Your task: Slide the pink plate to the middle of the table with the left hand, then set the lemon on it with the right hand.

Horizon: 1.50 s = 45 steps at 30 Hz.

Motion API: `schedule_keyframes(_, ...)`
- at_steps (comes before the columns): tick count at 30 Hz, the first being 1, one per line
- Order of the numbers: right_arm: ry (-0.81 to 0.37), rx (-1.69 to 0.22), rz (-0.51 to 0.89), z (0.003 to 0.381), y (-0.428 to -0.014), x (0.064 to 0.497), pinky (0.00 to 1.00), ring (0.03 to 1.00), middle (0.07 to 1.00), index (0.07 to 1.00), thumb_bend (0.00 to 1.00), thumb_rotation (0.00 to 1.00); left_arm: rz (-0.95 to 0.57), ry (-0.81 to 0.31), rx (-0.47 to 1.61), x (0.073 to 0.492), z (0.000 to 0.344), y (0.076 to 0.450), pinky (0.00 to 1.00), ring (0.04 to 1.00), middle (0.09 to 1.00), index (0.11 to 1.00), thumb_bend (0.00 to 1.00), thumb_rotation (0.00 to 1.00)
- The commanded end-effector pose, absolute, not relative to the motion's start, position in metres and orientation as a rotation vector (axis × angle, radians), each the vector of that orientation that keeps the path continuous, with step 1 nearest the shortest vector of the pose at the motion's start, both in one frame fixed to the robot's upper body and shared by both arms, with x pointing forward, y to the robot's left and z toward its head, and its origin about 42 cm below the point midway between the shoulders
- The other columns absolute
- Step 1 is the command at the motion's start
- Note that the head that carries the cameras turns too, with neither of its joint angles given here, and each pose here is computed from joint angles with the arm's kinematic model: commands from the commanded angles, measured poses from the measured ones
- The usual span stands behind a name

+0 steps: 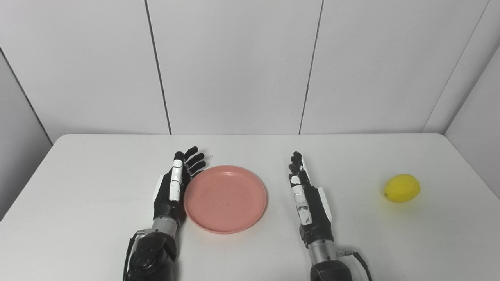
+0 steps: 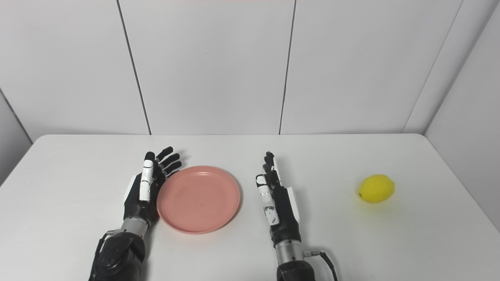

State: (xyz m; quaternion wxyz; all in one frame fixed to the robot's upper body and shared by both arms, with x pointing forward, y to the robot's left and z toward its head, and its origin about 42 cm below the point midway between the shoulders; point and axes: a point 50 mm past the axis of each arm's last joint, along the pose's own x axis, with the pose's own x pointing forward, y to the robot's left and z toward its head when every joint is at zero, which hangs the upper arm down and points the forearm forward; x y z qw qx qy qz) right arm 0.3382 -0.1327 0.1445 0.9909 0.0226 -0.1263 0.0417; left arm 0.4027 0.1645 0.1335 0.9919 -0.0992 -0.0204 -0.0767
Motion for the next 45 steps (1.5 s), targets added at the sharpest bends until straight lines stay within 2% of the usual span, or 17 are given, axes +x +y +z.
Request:
schedule_keyframes(1, -0.33, 0.053, 0.099, 0.167, -0.132, 0.345, 1.0, 1.0, 1.0, 1.0, 0.7, 1.0, -0.164, -0.043, -0.202, 0.4, 0.133, 0.154, 0.81, 0.825, 0.827, 0.815, 0.59, 1.0)
schedule_keyframes(14, -0.313, 0.042, 0.062, 0.174, -0.142, 0.344, 1.0, 1.0, 1.0, 1.0, 0.75, 1.0, -0.178, -0.022, -0.218, 0.393, 0.131, 0.136, 0.82, 0.828, 0.828, 0.821, 0.58, 1.0)
schedule_keyframes(18, -0.332, 0.051, -0.017, 0.179, -0.153, 0.345, 1.0, 0.985, 0.966, 0.95, 0.75, 0.88, -0.193, -0.017, -0.211, 0.392, 0.13, 0.136, 0.83, 0.83, 0.828, 0.82, 0.58, 1.0)
schedule_keyframes(22, -0.353, -0.066, -0.029, 0.191, -0.17, 0.344, 1.0, 0.996, 0.993, 0.989, 0.75, 0.89, -0.195, -0.021, -0.191, 0.392, 0.129, 0.136, 0.84, 0.832, 0.829, 0.819, 0.59, 1.0)
schedule_keyframes(24, -0.378, -0.114, -0.065, 0.2, -0.182, 0.343, 1.0, 1.0, 0.999, 0.998, 0.73, 0.77, -0.191, -0.028, -0.179, 0.392, 0.129, 0.138, 0.83, 0.833, 0.832, 0.824, 0.58, 1.0)
schedule_keyframes(26, -0.393, -0.211, -0.114, 0.208, -0.193, 0.341, 0.96, 0.979, 0.982, 0.984, 0.74, 0.75, -0.186, -0.034, -0.166, 0.393, 0.129, 0.14, 0.83, 0.834, 0.834, 0.827, 0.57, 1.0)
schedule_keyframes(29, -0.411, -0.284, -0.178, 0.218, -0.209, 0.338, 0.91, 0.937, 0.946, 0.954, 0.75, 0.67, -0.168, -0.037, -0.157, 0.394, 0.129, 0.144, 0.82, 0.828, 0.83, 0.823, 0.57, 1.0)
schedule_keyframes(30, -0.415, -0.301, -0.197, 0.22, -0.214, 0.338, 0.9, 0.923, 0.928, 0.938, 0.75, 0.59, -0.161, -0.038, -0.153, 0.394, 0.129, 0.145, 0.81, 0.821, 0.823, 0.816, 0.57, 1.0)
schedule_keyframes(32, -0.43, -0.368, -0.245, 0.225, -0.227, 0.337, 0.89, 0.914, 0.914, 0.924, 0.76, 0.52, -0.153, -0.034, -0.135, 0.394, 0.127, 0.149, 0.81, 0.818, 0.819, 0.813, 0.58, 1.0)
schedule_keyframes(37, -0.425, -0.538, -0.363, 0.231, -0.254, 0.339, 0.9, 0.916, 0.911, 0.916, 0.81, 0.51, -0.145, -0.033, -0.11, 0.395, 0.125, 0.155, 0.79, 0.814, 0.817, 0.808, 0.58, 1.0)
schedule_keyframes(45, -0.376, -0.686, -0.468, 0.238, -0.277, 0.342, 0.8, 0.884, 0.919, 0.92, 0.85, 0.46, -0.169, -0.046, -0.121, 0.397, 0.123, 0.167, 0.82, 0.835, 0.83, 0.82, 0.58, 1.0)
